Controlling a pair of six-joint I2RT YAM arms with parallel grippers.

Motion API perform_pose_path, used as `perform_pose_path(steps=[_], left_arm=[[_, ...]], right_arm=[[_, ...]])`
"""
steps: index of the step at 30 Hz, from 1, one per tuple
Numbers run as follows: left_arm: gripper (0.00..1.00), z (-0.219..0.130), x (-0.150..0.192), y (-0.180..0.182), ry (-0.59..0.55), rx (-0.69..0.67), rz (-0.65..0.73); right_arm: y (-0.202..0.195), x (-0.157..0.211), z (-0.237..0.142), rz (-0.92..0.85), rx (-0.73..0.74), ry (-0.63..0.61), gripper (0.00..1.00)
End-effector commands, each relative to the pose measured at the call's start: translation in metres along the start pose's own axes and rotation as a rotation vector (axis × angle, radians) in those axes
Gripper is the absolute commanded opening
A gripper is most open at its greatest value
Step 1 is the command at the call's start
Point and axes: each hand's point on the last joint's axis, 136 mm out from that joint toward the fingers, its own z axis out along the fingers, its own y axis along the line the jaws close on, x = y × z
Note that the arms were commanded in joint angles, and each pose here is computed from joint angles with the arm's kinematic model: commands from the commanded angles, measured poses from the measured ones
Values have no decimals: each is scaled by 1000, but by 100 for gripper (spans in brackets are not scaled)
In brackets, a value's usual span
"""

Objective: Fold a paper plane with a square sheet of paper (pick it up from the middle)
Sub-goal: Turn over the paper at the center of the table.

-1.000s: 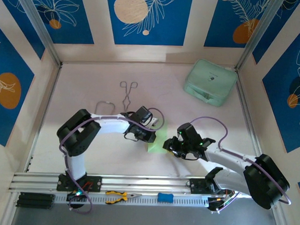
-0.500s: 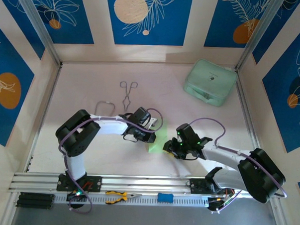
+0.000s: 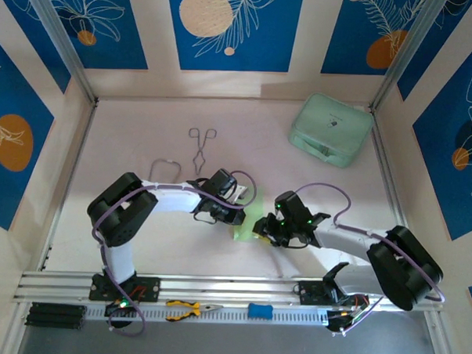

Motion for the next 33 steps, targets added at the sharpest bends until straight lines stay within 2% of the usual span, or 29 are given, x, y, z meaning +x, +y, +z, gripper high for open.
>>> perform_pose_path(steps=[1,16,27,33], left_arm=[[5,3,24,15,73,-39,-54],[5,-1,20,11,58,-32,-52],[6,-4,16,5,42,-11,-53],[6,-7,13,1,32,-1,-49]], right_arm=[[33,-13,-1,-54,-98,-19,37],[29,-41,5,-8,-99,-40,41],[26,-52,8,-11,-128,-55,31],[22,-56,10,-9,-141,-51,30]])
